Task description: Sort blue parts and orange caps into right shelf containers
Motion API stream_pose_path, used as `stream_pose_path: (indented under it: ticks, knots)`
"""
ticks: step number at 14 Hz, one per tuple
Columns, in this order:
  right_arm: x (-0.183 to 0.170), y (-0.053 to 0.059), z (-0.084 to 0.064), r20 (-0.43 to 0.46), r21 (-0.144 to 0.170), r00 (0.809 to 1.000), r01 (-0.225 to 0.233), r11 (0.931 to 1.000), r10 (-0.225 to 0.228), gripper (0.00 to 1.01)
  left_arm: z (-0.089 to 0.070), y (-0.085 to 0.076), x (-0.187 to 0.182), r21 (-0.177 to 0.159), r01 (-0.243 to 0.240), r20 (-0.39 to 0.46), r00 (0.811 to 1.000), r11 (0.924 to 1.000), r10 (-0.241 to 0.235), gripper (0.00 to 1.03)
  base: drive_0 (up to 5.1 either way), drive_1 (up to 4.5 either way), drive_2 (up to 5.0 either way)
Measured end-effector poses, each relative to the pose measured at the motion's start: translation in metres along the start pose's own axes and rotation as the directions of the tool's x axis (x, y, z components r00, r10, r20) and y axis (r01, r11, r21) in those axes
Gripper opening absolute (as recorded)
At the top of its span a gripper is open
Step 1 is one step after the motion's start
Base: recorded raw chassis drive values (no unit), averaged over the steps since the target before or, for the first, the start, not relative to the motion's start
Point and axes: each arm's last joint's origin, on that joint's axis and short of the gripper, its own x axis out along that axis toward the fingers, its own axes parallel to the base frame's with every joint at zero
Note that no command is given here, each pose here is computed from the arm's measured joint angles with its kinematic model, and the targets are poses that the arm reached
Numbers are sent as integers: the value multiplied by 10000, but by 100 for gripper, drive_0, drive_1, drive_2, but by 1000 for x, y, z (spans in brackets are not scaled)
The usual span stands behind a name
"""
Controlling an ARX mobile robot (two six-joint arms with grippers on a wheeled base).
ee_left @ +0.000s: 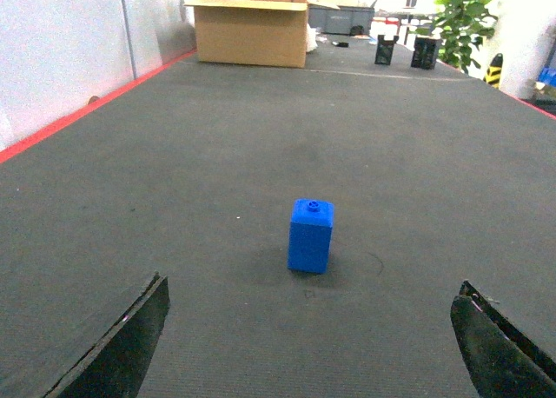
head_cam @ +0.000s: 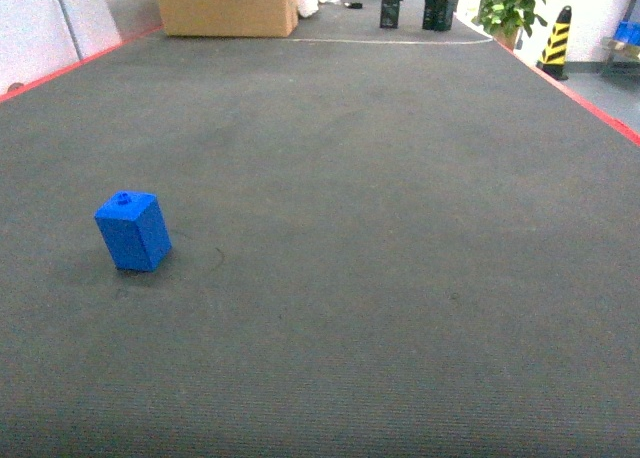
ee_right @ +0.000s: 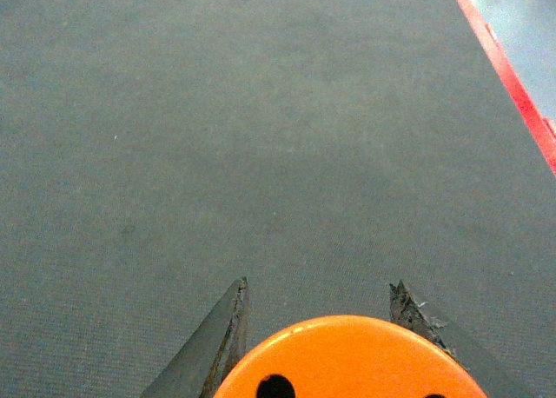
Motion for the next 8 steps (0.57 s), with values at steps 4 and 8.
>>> stream_pose_path:
  ticks: [4, 8]
  knots:
    - [1, 0, -3, -163, -14, 9999, -12, 10000, 12, 43, -2, -3, 6, 211, -857, -1726, 9811, 9961, 880, 98, 0, 0, 0]
    - [1, 0, -2, -129, -16, 9999, -17, 10000, 16, 43, 8, -5, 20, 11, -650, -2077, 9761, 9979, 638, 98, 0, 0, 0]
